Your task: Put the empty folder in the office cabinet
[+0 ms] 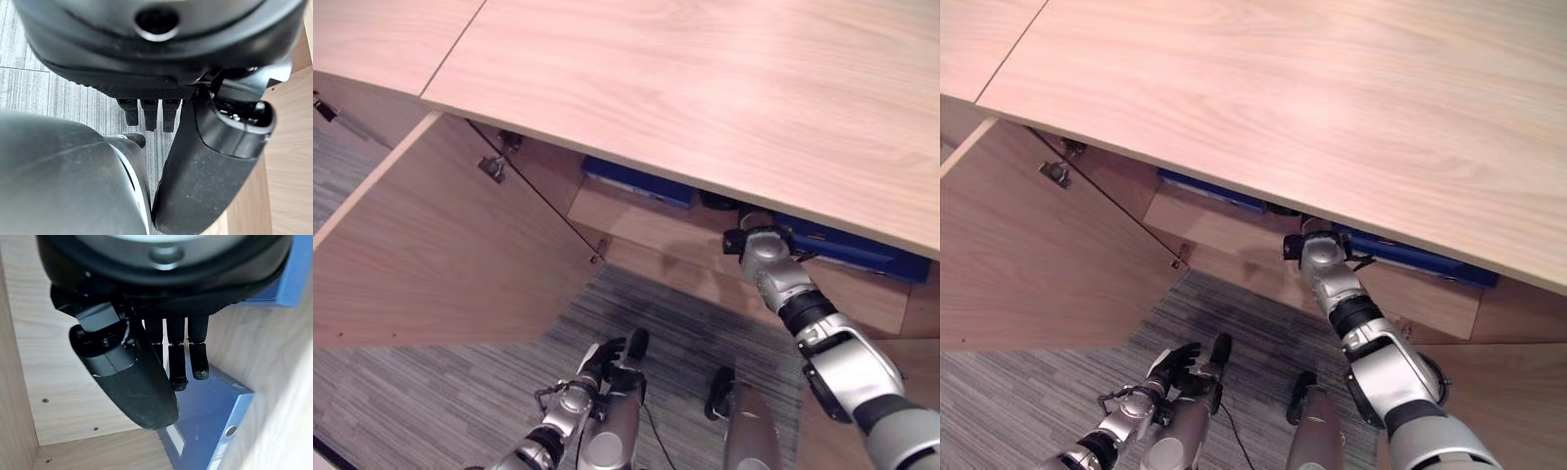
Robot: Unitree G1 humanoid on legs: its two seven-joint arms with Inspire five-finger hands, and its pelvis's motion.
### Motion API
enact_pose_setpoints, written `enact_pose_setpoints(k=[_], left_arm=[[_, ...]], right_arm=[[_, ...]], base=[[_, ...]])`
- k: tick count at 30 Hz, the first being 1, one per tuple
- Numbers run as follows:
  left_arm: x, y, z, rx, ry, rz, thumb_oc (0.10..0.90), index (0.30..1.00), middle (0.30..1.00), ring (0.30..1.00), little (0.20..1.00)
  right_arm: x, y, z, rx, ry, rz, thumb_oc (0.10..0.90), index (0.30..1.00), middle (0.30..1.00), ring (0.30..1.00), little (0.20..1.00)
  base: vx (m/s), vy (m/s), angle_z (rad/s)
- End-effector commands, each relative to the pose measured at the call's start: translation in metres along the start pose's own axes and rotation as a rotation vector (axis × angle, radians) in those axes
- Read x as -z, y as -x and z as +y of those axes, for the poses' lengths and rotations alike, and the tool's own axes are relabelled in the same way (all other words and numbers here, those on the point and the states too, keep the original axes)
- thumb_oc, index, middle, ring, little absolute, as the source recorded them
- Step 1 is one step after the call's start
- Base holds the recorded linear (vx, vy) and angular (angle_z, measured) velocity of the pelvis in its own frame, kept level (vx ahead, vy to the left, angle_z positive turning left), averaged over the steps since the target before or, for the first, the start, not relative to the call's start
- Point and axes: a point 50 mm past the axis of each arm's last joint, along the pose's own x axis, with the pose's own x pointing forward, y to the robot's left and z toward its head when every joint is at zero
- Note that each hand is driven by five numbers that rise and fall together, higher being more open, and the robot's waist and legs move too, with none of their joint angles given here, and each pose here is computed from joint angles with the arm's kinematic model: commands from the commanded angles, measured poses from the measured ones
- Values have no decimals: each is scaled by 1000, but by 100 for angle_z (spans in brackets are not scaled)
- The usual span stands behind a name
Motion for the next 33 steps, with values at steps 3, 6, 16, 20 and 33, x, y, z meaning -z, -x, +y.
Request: enact_pose_setpoints(k=[3,6,16,20,33], left_arm=[[3,4,12,3,-45,-31,800,900,900,900,900],[2,4,13,5,-45,-34,800,900,900,900,900],[-2,5,12,27,-65,-60,800,900,900,900,900],[-4,5,12,35,-73,-70,800,900,900,900,900],[36,42,71,51,-194,-28,800,900,900,900,900]], right_arm=[[-78,-21,-11,58,-81,-234,400,300,300,300,300],[-82,-23,-12,65,-74,-232,400,300,300,300,300],[-91,-32,-25,125,-30,-203,400,300,300,300,300],[-93,-34,-34,157,-8,-190,400,300,300,300,300],[-87,-33,-101,326,82,-170,400,300,300,300,300]], base=[[-4,5,3],[-2,3,5],[-6,3,13],[-2,2,16],[1,15,8]])
